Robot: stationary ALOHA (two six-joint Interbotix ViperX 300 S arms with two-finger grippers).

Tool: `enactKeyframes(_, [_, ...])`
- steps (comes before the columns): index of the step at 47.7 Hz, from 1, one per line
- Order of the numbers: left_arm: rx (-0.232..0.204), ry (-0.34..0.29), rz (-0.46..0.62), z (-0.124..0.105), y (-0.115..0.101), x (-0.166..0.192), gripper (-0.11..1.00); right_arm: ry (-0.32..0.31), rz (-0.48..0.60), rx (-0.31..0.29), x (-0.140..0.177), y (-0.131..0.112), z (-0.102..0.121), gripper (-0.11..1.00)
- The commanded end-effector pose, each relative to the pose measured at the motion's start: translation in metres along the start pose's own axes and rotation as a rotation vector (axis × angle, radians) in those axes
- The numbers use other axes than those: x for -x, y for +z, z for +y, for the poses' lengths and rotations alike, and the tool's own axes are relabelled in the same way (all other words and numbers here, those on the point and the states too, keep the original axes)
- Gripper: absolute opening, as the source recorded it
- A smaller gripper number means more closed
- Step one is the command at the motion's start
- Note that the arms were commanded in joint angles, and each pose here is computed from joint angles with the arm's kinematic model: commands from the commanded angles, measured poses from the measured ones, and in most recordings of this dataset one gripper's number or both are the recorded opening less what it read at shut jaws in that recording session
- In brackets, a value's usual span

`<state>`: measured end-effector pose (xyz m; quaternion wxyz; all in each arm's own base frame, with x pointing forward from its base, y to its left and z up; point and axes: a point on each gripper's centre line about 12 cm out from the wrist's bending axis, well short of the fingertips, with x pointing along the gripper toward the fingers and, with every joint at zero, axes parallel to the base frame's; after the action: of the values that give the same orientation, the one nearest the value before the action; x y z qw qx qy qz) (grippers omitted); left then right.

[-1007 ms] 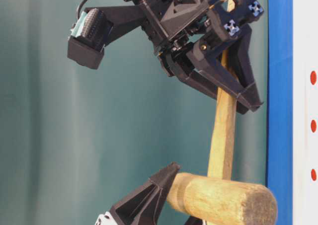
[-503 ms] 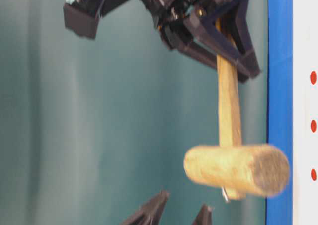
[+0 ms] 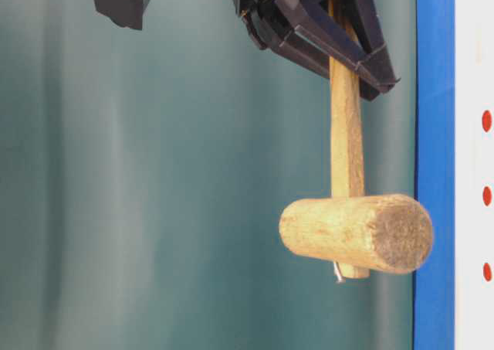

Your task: Hit the mark with a hammer.

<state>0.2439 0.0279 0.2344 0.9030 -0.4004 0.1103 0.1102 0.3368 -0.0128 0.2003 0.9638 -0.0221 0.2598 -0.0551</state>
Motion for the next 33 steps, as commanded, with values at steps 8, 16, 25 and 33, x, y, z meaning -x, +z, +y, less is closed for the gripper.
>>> enactKeyframes(8, [-0.182,0.01,0.009,-0.001,0.002,0.0,0.9,0.079,-0.028,-0.174,0.007,0.016,0.028,0.08])
enactKeyframes(16, [-0.318,0.009,0.009,-0.001,0.001,0.001,0.9,0.167,-0.007,-0.247,0.009,0.015,0.068,0.08])
enactKeyframes(25, [-0.453,0.008,0.006,-0.001,0.002,0.002,0.9,0.206,-0.018,-0.293,0.007,0.017,0.108,0.08])
enactKeyframes(33, [-0.5,0.006,0.003,-0.001,0.002,0.003,0.9,0.235,-0.017,-0.304,0.002,0.019,0.14,0.08])
